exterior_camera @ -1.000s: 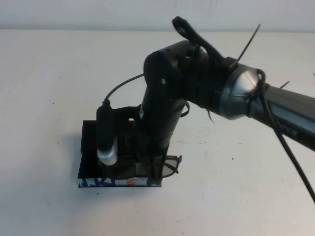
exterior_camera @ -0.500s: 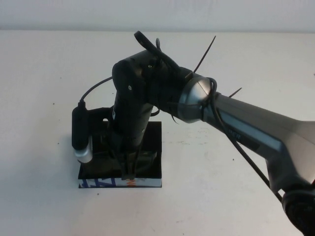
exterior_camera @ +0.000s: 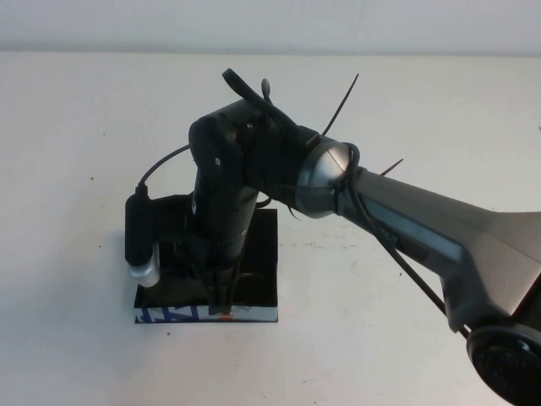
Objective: Return glasses to glasses case
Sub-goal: Place the glasses in the glasses case
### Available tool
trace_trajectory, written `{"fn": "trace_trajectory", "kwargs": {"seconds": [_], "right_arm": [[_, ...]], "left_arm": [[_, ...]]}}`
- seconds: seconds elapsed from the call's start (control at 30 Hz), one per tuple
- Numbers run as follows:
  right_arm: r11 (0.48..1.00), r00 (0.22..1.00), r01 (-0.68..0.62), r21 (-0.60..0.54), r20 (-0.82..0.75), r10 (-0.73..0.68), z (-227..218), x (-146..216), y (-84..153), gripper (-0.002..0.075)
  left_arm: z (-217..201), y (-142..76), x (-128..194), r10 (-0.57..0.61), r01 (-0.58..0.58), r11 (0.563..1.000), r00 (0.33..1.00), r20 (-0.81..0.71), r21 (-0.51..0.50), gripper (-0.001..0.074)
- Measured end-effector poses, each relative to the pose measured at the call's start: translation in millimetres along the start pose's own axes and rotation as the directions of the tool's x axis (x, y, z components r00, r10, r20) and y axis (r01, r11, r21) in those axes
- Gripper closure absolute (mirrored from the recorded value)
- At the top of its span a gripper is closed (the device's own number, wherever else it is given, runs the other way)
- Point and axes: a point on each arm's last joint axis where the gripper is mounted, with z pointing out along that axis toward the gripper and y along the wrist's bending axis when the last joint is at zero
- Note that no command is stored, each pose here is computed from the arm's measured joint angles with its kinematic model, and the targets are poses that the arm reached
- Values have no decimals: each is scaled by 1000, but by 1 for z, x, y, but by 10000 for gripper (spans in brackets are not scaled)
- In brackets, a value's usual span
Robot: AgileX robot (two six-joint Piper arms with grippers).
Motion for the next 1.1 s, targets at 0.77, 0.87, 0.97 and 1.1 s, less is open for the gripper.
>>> {"fn": "trace_trajectory", "kwargs": {"seconds": [0.77,0.87,0.97,1.1], "right_arm": [[999,999,-34,-3,-18,34,7,9,-7,673],[999,999,-38,-9,-24,37,12,9,-8,673],[999,999,-38,-11,-25,38,13,10,-8,673],[999,999,-40,-11,-25,40,13,10,-8,673]], "left_arm": [[0,0,0,0,0,1000,1000,0,0,736],[0,0,0,0,0,1000,1000,0,0,736],[0,0,0,0,0,1000,1000,0,0,736],[0,0,0,0,0,1000,1000,0,0,736]]}}
